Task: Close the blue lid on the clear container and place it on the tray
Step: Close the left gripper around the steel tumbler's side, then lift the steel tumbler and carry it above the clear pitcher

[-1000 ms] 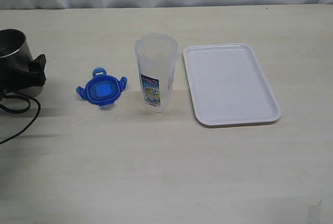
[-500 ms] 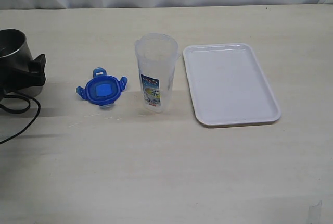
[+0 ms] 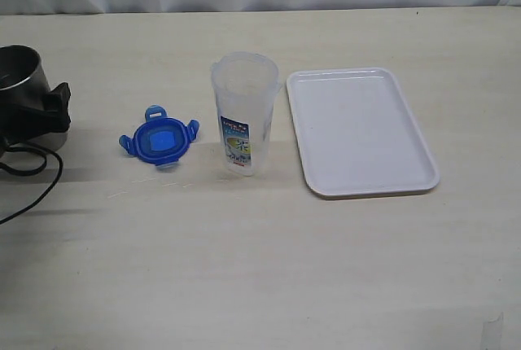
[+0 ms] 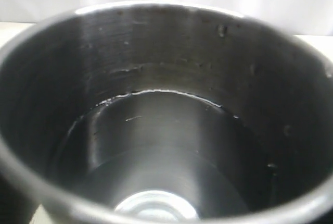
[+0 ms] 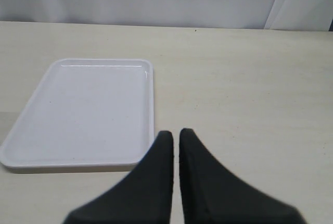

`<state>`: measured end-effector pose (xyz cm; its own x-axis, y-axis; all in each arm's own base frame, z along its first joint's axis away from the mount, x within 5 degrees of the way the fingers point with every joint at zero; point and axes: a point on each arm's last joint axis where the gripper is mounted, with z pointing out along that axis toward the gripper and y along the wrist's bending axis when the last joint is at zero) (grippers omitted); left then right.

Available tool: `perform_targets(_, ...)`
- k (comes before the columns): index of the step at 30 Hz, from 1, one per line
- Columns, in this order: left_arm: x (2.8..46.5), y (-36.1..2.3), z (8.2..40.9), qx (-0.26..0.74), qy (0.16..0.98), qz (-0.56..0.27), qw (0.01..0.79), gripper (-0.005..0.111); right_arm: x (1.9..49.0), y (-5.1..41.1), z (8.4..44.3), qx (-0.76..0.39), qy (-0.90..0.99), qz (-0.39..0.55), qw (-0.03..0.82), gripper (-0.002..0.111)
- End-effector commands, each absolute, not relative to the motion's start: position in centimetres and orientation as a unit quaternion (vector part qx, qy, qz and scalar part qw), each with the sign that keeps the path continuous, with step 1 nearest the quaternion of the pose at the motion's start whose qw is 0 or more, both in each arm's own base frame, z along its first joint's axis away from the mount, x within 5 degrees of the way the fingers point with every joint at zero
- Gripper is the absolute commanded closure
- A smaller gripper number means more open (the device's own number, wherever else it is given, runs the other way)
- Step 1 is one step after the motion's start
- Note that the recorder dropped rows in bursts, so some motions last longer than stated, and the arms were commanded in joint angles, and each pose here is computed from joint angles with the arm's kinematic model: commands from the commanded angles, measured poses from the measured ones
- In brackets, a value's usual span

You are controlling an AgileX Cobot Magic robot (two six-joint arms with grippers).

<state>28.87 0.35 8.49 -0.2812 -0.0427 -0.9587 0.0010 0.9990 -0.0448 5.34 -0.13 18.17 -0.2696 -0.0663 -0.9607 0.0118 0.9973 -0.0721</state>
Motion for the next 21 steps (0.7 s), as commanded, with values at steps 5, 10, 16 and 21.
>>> perform_targets(5,29.0,0.4,8.6,-0.020,0.796,-0.015,0.605,0.004,5.4,-0.1,18.2,-0.016,0.791,-0.032,0.611,0.104)
perform_targets(10,29.0,0.4,8.6,-0.019,0.796,-0.016,0.605,0.047,5.4,-0.1,18.2,-0.016,0.791,-0.032,0.611,0.104)
perform_targets(16,29.0,0.1,8.6,-0.005,0.796,-0.028,0.604,0.081,5.4,-0.1,18.2,-0.016,0.791,-0.032,0.611,0.104)
perform_targets(21,28.9,-0.7,8.8,0.034,0.794,-0.053,0.605,0.107,5.4,-0.1,18.2,-0.016,0.791,-0.032,0.611,0.104)
